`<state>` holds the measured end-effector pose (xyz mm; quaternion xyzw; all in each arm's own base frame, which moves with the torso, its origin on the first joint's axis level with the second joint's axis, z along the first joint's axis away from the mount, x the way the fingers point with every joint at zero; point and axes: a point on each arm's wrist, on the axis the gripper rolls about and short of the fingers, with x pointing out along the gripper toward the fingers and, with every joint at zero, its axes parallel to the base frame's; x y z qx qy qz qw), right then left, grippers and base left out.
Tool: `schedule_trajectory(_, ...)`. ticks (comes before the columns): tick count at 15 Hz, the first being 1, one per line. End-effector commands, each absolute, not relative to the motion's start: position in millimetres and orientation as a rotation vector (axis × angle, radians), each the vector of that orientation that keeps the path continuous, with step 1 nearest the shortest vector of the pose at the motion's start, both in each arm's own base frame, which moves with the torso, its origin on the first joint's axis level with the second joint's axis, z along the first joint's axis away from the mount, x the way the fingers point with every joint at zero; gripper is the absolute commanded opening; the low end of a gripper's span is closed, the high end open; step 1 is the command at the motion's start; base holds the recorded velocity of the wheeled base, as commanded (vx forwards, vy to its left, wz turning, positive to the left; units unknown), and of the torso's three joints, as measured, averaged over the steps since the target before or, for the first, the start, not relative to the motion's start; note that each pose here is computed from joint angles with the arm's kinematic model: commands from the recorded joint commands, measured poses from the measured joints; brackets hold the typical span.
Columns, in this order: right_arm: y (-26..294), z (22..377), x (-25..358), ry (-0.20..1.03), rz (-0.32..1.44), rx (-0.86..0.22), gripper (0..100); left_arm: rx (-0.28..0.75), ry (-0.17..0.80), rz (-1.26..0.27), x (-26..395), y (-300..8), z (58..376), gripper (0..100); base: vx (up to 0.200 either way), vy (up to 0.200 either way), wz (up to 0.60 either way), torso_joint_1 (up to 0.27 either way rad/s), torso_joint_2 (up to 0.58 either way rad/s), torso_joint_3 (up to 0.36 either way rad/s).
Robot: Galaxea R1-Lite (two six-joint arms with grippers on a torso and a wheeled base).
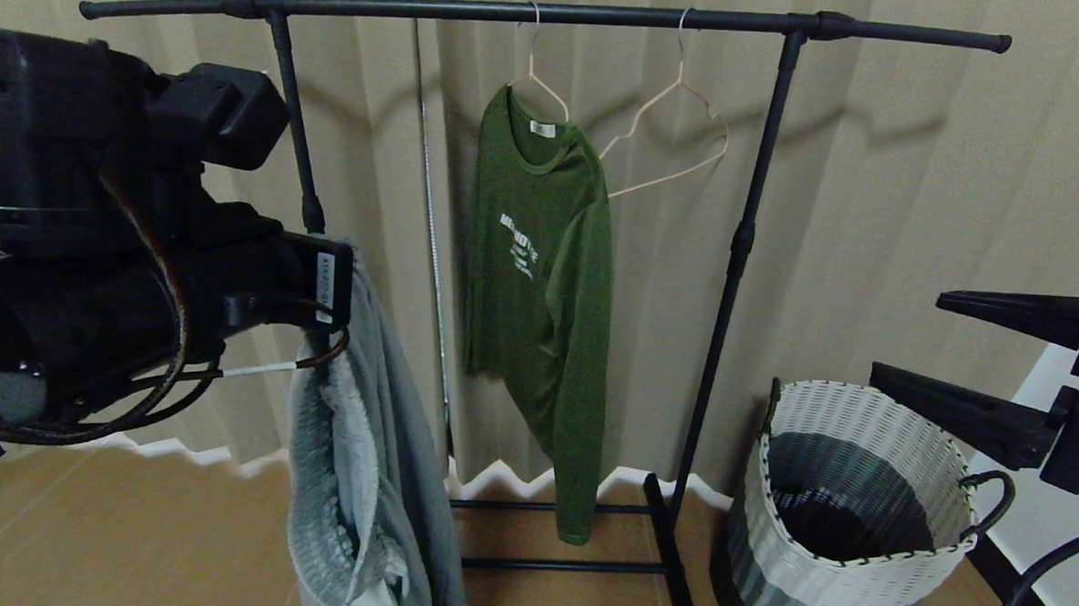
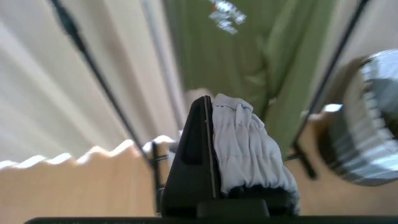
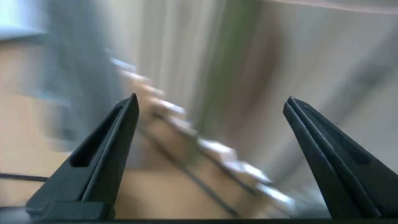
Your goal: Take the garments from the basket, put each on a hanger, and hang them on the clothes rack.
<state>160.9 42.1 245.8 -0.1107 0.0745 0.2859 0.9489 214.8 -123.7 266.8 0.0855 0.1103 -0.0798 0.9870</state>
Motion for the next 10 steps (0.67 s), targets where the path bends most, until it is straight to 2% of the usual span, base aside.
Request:
schedule_trajectory(1,30.9,227.4,167.3,0.228,0.475,-0.272,100,0.205,0.212,-0.134,203.2,-107.9,266.2,0,0.0,0.0,0.0,0.0,0.0,0.0)
schedule_trajectory(4,20.8,206.5,165.3,0.308,0.311,-0.316,100,0.231,0.209,-0.077,172.0,-76.4,257.3,0,0.0,0.0,0.0,0.0,0.0,0.0)
schedule_trajectory(8,3.4,182.0,150.1,0.266,0.138,-0.319,100,0.291,0.26,0.131,131.8,-22.8,226.8,0,0.0,0.0,0.0,0.0,0.0,0.0)
schedule_trajectory(9,2.9,181.0,149.1,0.262,0.129,-0.321,100,0.292,0.263,0.138,130.4,-21.3,225.4,0,0.0,0.0,0.0,0.0,0.0,0.0)
schedule_trajectory(10,0.7,162.8,137.4,0.256,0.06,-0.328,100,0.276,0.283,0.213,112.8,-6.2,210.7,0,0.0,0.0,0.0,0.0,0.0,0.0)
